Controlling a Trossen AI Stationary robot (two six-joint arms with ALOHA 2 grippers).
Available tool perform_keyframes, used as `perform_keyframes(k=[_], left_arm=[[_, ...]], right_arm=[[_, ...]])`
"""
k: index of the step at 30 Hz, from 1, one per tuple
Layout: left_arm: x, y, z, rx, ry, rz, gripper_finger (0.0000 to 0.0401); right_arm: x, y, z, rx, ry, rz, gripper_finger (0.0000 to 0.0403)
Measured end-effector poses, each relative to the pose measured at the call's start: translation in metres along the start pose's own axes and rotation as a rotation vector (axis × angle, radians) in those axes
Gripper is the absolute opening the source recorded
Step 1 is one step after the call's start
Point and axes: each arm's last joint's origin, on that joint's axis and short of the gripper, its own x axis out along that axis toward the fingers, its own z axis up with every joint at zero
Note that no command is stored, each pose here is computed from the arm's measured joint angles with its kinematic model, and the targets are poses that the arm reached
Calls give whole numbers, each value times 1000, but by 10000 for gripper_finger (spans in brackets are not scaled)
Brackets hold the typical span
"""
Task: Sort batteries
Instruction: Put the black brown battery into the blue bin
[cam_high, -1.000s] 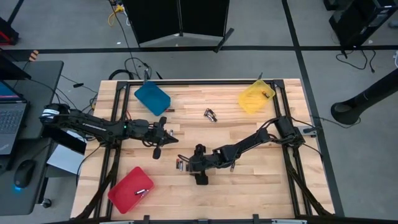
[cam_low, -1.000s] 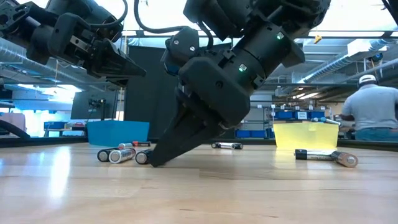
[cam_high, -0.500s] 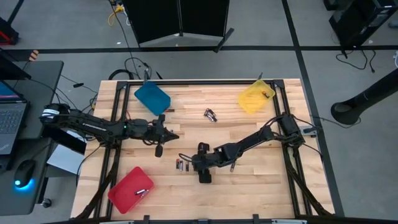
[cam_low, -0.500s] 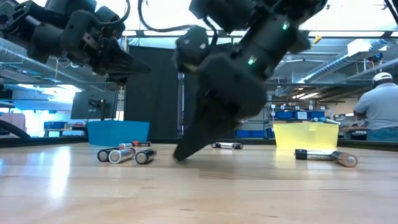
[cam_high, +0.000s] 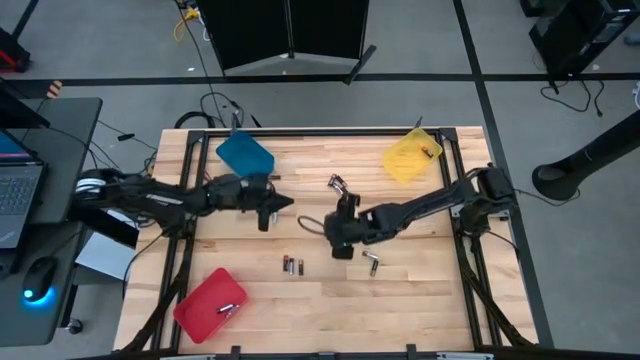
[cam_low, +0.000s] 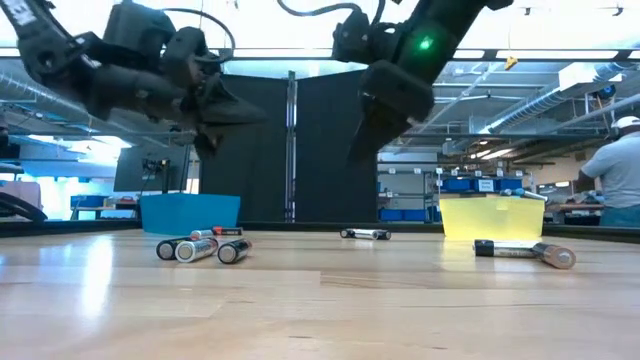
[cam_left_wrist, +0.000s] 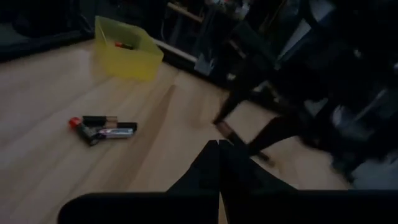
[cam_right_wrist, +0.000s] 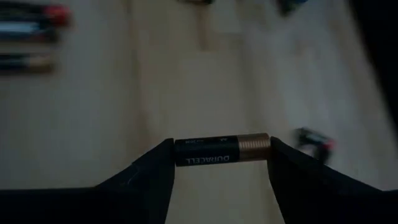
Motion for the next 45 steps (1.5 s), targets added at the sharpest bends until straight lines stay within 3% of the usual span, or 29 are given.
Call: perform_keyframes(k=[4,8,12,15,24,27,32,35,45], left_arm=[[11,20,7,-124,-16,-60,5],[28,38,13,-167,23,-63,18],[47,55,21,-184,66,-118,59],[55,67,31,-184,40,-96,97],[72,95,78,-123,-31,-137,181],[76,111,91,-126,-47,-97,189],[73,129,102,-106,-75,-62,193],[68,136,104,-86,-83,-40,193],[61,146,101,-185,-2,-80,193]], right_arm=[[3,-20,5,-59,-15,-55,232],[13,-43,11,-115,-25,-115,232],[23,-67,17,-142,-54,-161,232],[26,-81,21,-167,-77,-175,232],[40,-129,24,-259,-114,-204,232],[47,-155,21,-264,-107,-234,232],[54,-184,13,-154,-112,-193,232],[54,-188,13,-107,-146,-152,232],[49,-193,30,-128,-307,-225,232]])
